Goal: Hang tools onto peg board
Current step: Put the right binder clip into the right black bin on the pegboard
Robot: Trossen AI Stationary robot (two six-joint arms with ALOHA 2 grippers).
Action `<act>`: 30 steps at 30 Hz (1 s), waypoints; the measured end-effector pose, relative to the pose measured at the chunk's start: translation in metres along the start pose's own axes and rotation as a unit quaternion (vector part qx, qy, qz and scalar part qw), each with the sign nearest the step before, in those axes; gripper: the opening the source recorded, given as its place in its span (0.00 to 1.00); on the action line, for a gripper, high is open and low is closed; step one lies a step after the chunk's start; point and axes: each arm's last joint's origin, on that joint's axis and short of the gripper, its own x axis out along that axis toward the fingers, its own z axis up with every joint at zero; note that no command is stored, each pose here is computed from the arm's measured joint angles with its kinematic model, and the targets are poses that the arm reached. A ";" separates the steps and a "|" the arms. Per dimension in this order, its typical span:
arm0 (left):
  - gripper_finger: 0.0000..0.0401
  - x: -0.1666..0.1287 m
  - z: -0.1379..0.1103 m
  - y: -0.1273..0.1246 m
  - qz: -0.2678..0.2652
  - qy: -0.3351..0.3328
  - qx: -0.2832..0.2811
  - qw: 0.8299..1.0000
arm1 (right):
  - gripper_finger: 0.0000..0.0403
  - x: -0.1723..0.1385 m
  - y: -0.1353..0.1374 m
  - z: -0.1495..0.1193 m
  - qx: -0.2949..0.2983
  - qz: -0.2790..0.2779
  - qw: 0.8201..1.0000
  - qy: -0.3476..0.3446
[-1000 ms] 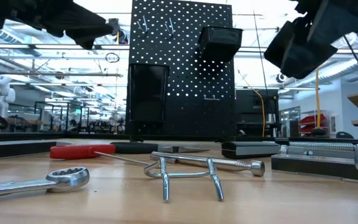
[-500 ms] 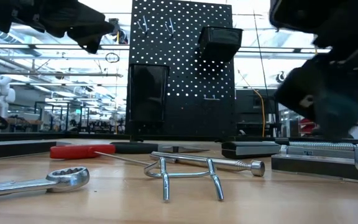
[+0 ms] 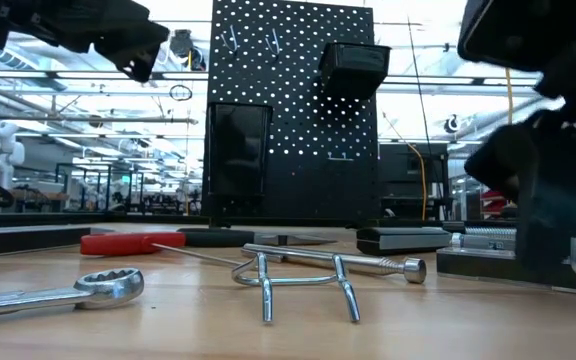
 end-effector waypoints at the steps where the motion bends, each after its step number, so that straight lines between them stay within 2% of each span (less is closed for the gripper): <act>1: 0.30 0.000 0.000 -0.002 -0.004 0.000 0.001 1.000 | 0.41 0.002 0.000 -0.002 -0.002 -0.005 1.000 0.002; 5: 0.30 0.000 0.000 -0.005 -0.005 0.001 0.003 1.000 | 0.40 0.012 0.000 -0.004 0.006 0.004 1.000 -0.013; 7: 0.30 0.000 -0.001 -0.006 -0.007 0.001 0.004 1.000 | 0.37 0.016 0.000 -0.005 0.011 0.008 1.000 -0.017; 9: 0.30 0.000 0.000 -0.008 -0.010 0.000 0.005 1.000 | 0.29 0.018 -0.001 -0.007 0.021 0.004 1.000 -0.013; 13: 0.30 0.000 0.000 -0.009 -0.012 -0.001 0.005 1.000 | 0.06 0.018 -0.001 -0.006 0.018 -0.002 1.000 -0.009; 14: 0.30 0.000 0.000 -0.008 -0.010 -0.002 0.005 1.000 | 0.03 0.018 -0.001 -0.005 0.015 -0.002 1.000 -0.009; 18: 0.30 0.000 0.004 -0.007 0.010 -0.026 0.017 0.999 | 0.01 0.014 0.006 0.003 0.000 0.015 1.000 -0.010; 22: 0.30 -0.001 0.014 -0.006 0.039 -0.076 0.072 0.994 | 0.01 0.004 0.017 0.025 -0.031 0.013 0.999 -0.018; 24: 0.30 -0.003 0.019 -0.005 0.051 -0.097 0.100 0.989 | 0.01 -0.004 0.022 0.038 -0.047 -0.001 0.999 -0.009; 27: 0.30 -0.004 0.023 -0.001 0.064 -0.113 0.108 0.986 | 0.01 -0.023 0.035 0.063 -0.085 -0.032 0.996 0.003; 30: 0.30 -0.004 0.021 0.002 0.069 -0.099 0.109 0.987 | 0.00 -0.052 0.046 0.090 -0.145 -0.099 0.985 0.000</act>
